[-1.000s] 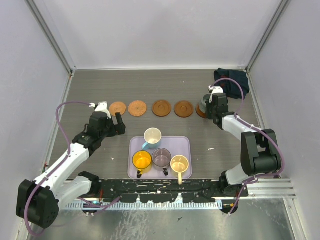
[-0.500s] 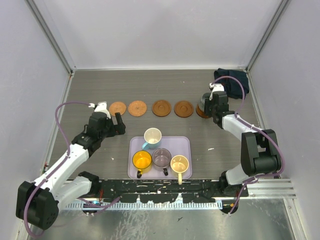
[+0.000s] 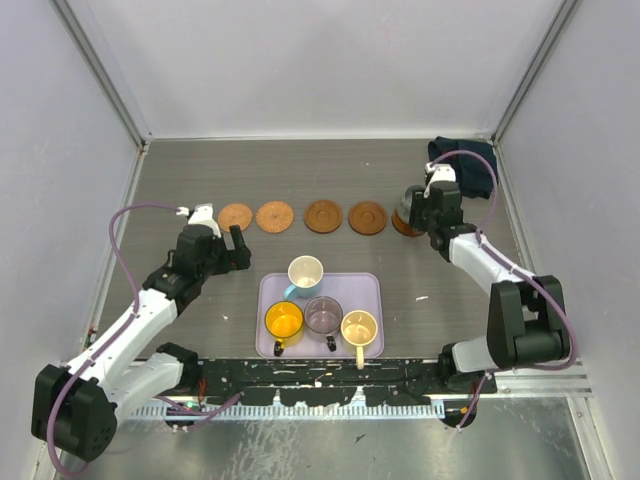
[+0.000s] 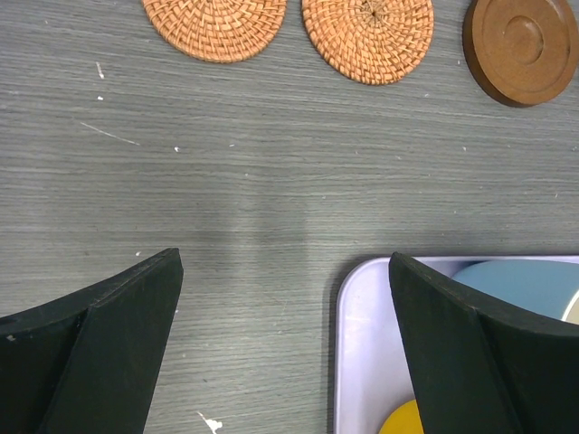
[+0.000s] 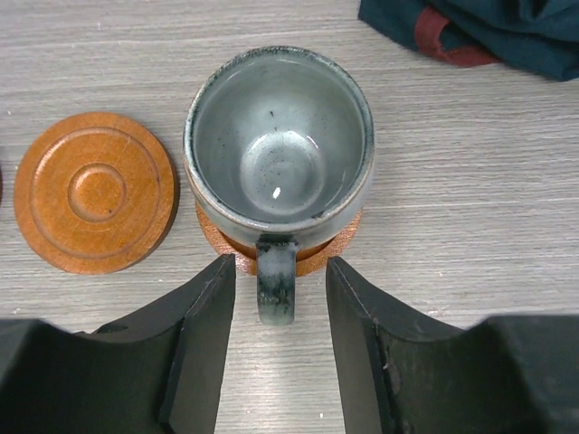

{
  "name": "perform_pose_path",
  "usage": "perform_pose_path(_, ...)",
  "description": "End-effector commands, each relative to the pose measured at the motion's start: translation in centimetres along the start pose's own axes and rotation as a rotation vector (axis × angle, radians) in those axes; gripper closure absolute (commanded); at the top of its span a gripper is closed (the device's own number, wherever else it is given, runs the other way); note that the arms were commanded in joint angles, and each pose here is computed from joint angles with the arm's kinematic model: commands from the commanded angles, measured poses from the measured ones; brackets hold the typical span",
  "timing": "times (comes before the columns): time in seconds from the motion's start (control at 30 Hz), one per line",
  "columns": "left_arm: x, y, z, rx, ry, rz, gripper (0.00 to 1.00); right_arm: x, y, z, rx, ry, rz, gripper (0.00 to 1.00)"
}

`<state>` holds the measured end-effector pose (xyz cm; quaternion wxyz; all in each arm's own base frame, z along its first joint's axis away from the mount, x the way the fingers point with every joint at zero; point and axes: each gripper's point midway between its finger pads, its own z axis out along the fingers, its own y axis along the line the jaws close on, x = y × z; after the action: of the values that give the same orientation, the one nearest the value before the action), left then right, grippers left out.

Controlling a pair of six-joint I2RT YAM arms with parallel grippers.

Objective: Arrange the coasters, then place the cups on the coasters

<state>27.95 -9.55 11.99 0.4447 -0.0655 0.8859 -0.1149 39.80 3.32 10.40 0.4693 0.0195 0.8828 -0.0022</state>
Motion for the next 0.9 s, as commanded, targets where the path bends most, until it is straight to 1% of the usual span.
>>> perform_pose_path(0.0, -1.1, -0.4, -0.1, 0.02, -0.044, -0.011, 0.02, -2.5, -0.5, -2.3, 0.026, -0.095, 0.065, 0.49)
perform_pose_path(0.27, -1.1, -0.6, -0.2, 0.029, -0.045, -0.011, 0.02, -3.4, -0.5, -5.5, 0.03, -0.127, 0.144, 0.49)
perform_pose_path(0.4, -1.1, -0.4, -0.2, 0.023, -0.044, -0.009, 0.02, -3.1, 1.9, -7.8, -0.022, -0.115, 0.129, 0.51)
perform_pose_path(0.43, -1.2, -0.4, -0.3, 0.02, -0.045, -0.01, 0.02, -2.9, 2.3, -8.5, -0.012, -0.111, 0.116, 0.52)
perform_pose_path(0.53, -1.2, -0.4, -0.3, 0.019, -0.044, -0.01, 0.02, -1.2, 5.0, -10.8, -0.048, -0.061, 0.057, 0.52)
perform_pose_path(0.63, -1.1, -0.5, -0.3, 0.028, -0.038, -0.006, 0.02, 0.8, 7.5, -13.2, -0.107, -0.009, 0.032, 0.52)
perform_pose_path(0.77, -1.3, -0.9, -0.6, 0.042, -0.035, -0.001, 0.02, 3.3, 9.4, -16.2, -0.182, 0.061, 0.055, 0.52)
perform_pose_path(0.87, -1.3, -1.1, -0.8, 0.055, -0.033, -0.001, 0.02, 4.3, 10.6, -18.8, -0.277, 0.096, 0.088, 0.52)
